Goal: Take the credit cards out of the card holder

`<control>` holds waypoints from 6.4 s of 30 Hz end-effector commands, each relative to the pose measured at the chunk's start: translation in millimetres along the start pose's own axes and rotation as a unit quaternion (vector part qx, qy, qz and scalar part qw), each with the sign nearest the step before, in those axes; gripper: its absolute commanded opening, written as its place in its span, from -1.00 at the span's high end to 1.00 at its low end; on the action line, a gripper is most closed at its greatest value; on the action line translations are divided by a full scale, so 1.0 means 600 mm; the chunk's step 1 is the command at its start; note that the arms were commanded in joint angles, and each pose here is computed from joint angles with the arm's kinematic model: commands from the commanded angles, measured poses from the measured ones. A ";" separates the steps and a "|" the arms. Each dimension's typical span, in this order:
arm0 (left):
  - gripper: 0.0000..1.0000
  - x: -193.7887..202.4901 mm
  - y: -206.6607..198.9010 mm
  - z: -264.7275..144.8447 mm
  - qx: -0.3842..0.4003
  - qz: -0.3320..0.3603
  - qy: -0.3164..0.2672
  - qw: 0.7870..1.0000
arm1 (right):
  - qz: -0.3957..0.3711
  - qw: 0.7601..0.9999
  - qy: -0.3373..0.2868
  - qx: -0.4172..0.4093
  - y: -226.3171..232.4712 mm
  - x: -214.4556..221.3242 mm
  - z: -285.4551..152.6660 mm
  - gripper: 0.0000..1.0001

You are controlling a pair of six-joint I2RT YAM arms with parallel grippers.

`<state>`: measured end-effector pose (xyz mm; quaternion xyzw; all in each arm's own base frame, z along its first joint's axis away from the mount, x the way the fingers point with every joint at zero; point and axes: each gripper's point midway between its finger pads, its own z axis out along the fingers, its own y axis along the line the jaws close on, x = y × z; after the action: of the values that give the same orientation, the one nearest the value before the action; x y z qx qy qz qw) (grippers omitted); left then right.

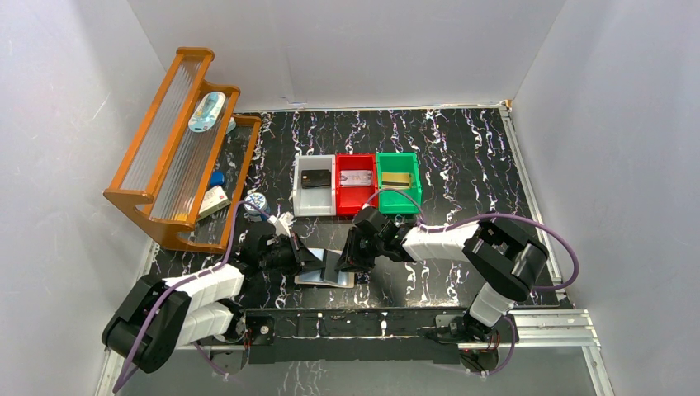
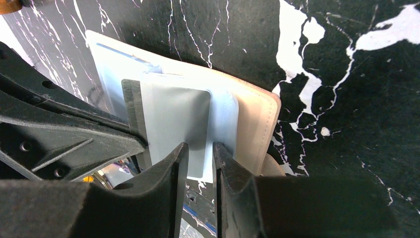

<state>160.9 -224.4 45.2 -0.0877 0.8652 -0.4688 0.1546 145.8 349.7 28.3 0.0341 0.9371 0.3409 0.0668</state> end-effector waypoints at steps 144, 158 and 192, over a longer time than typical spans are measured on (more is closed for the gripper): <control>1.00 -0.056 -0.146 -0.072 0.087 0.153 -0.072 0.982 | -0.128 0.955 -0.131 -0.234 0.147 -0.080 -0.151 -0.26; 1.00 -0.045 -0.182 -0.077 0.129 0.183 -0.039 0.974 | -0.107 0.939 -0.091 -0.312 0.177 -0.072 -0.163 0.29; 1.00 -0.171 -0.137 -0.109 -0.096 0.368 -0.120 0.917 | -0.067 0.968 -0.100 -0.220 0.086 -0.072 -0.137 -0.16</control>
<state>208.4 -213.1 162.5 0.1058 0.8421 -0.3937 0.3530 170.9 339.5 125.4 -0.0069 0.8225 0.5455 0.1610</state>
